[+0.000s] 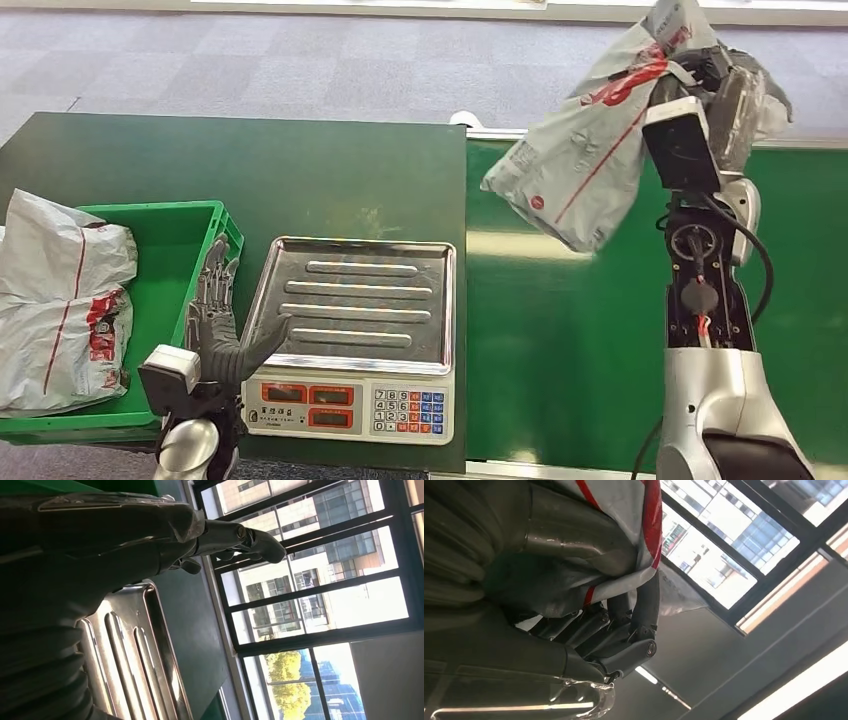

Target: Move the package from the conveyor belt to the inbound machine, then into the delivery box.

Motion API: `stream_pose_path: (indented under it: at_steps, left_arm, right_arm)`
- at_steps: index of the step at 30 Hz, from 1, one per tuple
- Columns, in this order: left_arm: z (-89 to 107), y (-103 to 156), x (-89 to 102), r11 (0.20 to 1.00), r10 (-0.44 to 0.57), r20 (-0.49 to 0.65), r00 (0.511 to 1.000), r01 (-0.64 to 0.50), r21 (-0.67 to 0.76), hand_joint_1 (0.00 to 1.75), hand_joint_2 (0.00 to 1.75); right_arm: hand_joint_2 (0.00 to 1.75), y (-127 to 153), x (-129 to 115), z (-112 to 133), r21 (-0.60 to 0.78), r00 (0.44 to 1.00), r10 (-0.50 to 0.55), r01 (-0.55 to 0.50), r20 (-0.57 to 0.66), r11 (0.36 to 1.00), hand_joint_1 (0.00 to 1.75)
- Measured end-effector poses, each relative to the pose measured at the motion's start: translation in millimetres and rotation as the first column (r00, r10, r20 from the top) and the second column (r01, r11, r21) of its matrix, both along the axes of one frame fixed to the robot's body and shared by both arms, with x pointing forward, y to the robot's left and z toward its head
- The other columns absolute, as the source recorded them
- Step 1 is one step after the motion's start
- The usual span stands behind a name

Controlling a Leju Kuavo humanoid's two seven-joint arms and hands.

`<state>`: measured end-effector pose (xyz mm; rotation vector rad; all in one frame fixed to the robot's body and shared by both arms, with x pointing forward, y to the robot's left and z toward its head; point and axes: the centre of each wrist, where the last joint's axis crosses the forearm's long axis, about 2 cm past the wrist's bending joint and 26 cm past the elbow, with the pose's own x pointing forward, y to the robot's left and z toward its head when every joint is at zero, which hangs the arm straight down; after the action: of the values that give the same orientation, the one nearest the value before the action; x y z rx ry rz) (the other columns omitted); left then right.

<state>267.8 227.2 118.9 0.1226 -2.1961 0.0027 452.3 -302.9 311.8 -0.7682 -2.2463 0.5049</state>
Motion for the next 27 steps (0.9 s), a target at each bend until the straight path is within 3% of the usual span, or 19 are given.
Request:
stream_pose_path:
  at_steps: [4,8,13,22,27]
  left_arm:
    - [0.3,0.3,1.7,1.000,0.010,0.001,1.000,-0.010,-0.019,0.00,1.75]
    - [1.7,1.8,4.4,0.999,0.004,0.001,1.000,-0.004,-0.043,0.00,1.75]
    - [5.0,1.4,11.3,0.999,-0.006,0.013,1.000,0.006,-0.049,0.00,1.75]
    - [5.8,-1.3,14.6,0.999,-0.027,0.014,1.000,0.027,-0.044,0.00,1.75]
    - [6.3,-4.9,17.7,0.998,-0.047,0.011,0.999,0.047,-0.041,0.00,1.75]
  right_arm:
    - [1.75,40.2,19.6,18.5,-0.119,0.998,0.051,-0.054,-0.025,0.991,1.75]
    - [1.75,92.0,23.7,16.4,-0.182,0.986,0.150,-0.160,-0.068,0.970,1.75]
    - [1.75,136.7,18.4,-9.0,-0.197,0.962,0.245,-0.265,-0.122,0.944,1.75]
    - [1.75,180.5,-2.2,-60.9,-0.174,0.902,0.346,-0.396,-0.259,0.902,1.75]
    - [1.75,189.9,-14.9,-88.5,-0.149,0.869,0.373,-0.437,-0.325,0.887,1.75]
